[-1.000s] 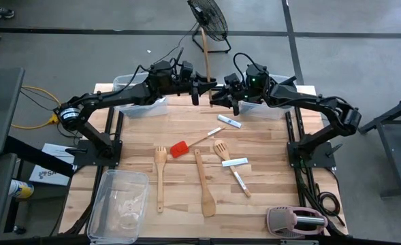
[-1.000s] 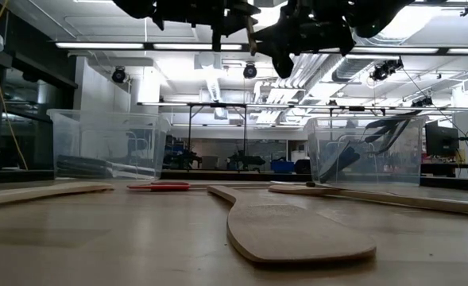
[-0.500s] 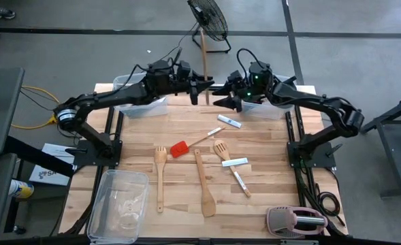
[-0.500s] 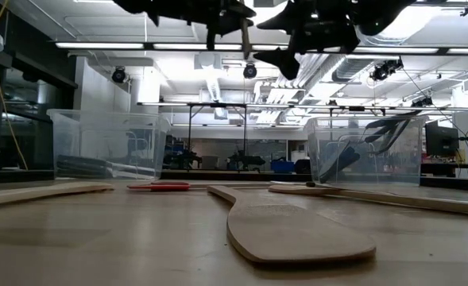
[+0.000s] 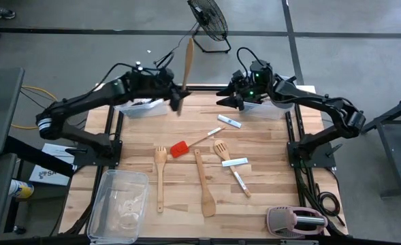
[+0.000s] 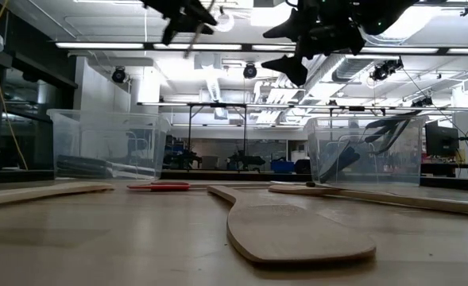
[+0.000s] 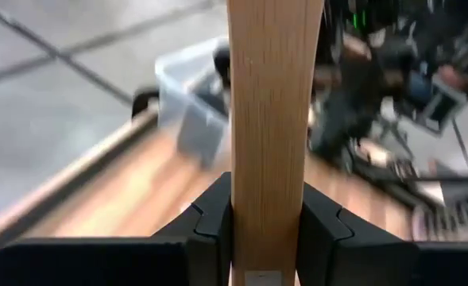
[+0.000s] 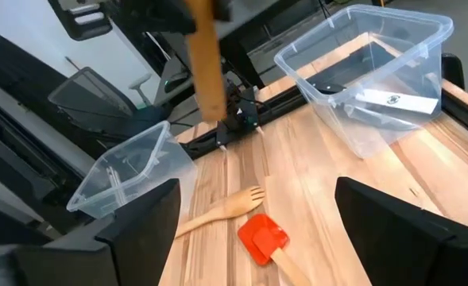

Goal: Pick & Place Kitchen Items
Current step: Put the brown serving spoon into the bottom transparent bin

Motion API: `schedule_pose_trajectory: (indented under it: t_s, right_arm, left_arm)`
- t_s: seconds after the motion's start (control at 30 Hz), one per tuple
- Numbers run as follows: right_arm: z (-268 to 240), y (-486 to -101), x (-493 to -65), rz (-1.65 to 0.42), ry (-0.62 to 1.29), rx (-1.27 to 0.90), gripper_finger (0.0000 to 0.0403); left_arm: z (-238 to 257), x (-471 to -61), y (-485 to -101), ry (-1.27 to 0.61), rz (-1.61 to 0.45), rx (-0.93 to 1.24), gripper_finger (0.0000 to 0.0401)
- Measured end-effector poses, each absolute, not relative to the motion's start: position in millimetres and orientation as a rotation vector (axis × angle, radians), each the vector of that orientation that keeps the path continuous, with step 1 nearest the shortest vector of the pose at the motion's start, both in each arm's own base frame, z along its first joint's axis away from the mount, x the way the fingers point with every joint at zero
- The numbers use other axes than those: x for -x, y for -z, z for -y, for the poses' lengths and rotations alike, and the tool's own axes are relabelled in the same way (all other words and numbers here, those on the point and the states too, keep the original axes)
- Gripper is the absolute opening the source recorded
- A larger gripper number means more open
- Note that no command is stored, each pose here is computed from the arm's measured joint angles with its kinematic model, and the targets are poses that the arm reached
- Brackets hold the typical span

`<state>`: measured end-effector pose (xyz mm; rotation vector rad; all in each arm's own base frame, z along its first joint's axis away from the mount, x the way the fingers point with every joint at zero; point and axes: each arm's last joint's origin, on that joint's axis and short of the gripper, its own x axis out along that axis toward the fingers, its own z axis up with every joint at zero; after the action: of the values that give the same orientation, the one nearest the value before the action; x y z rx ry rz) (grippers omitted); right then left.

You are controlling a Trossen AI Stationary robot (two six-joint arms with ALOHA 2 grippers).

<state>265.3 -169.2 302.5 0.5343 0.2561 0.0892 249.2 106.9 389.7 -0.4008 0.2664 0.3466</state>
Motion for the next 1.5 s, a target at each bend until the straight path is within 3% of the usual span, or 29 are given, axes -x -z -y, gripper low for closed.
schedule_pose_trajectory:
  t_s: [0.47, 1.2, 1.5]
  right_arm:
    - [168.7, -301.2, -265.1, -0.268, -0.087, -0.542, 0.0325]
    - [168.1, -298.5, -264.3, -0.293, -0.083, -0.561, 0.0325]
    - [167.5, -295.3, -263.4, -0.321, -0.083, -0.55, 0.0325]
  left_arm:
    - [-48.3, -170.9, -385.4, -0.193, -0.669, 0.65, 0.0083]
    - [62.7, -121.4, -364.1, 0.04, -1.45, 0.902, 0.0083]
    - [85.7, -104.3, -368.5, 0.046, -1.825, 1.193, 0.0083]
